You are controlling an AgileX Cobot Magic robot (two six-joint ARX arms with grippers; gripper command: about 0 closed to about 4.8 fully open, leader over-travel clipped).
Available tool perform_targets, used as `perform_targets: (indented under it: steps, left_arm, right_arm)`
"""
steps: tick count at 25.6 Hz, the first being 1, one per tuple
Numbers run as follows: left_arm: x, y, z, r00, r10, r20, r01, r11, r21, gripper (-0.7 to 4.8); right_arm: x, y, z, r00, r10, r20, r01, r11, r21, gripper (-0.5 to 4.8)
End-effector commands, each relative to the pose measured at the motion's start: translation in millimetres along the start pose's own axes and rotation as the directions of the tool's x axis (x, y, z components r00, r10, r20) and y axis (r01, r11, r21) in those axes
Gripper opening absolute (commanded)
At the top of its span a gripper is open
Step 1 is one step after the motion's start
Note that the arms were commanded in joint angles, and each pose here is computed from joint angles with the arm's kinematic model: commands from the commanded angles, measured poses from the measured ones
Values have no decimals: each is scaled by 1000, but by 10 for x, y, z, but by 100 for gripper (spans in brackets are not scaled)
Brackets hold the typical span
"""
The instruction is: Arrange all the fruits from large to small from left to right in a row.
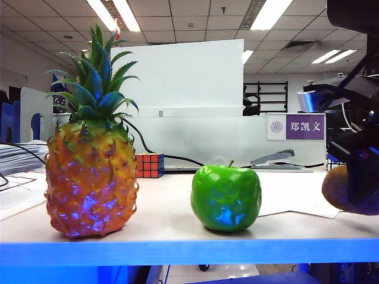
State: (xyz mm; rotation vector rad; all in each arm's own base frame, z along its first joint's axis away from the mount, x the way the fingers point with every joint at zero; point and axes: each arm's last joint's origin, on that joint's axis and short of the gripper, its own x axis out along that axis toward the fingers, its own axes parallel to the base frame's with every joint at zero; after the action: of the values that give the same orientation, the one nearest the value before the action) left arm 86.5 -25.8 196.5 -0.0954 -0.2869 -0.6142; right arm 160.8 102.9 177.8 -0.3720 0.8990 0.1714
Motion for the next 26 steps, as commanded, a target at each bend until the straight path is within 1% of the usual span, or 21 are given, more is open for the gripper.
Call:
perform_targets:
  steps: [1, 24, 25, 26]
  left_arm:
    - [-1, -5, 17, 1000, -8, 13, 8, 1000, 7, 35]
    - [-1, -5, 17, 1000, -7, 13, 7, 1000, 7, 35]
    - [-1, -5, 17, 1000, -7, 13, 7, 1000, 7, 35]
    - [-1, -5, 17, 1000, -7, 13, 7, 1000, 7, 35]
  right_arm:
    - [-3, -2, 1, 1000, -11, 3, 11, 1000, 15, -5]
    - [122, 36, -35, 997, -43, -62, 43, 999, 5, -5]
    - [124, 37, -33, 997, -42, -60, 43, 999, 7, -2]
    - [125, 37, -32, 997, -42, -60, 43, 999, 8, 19]
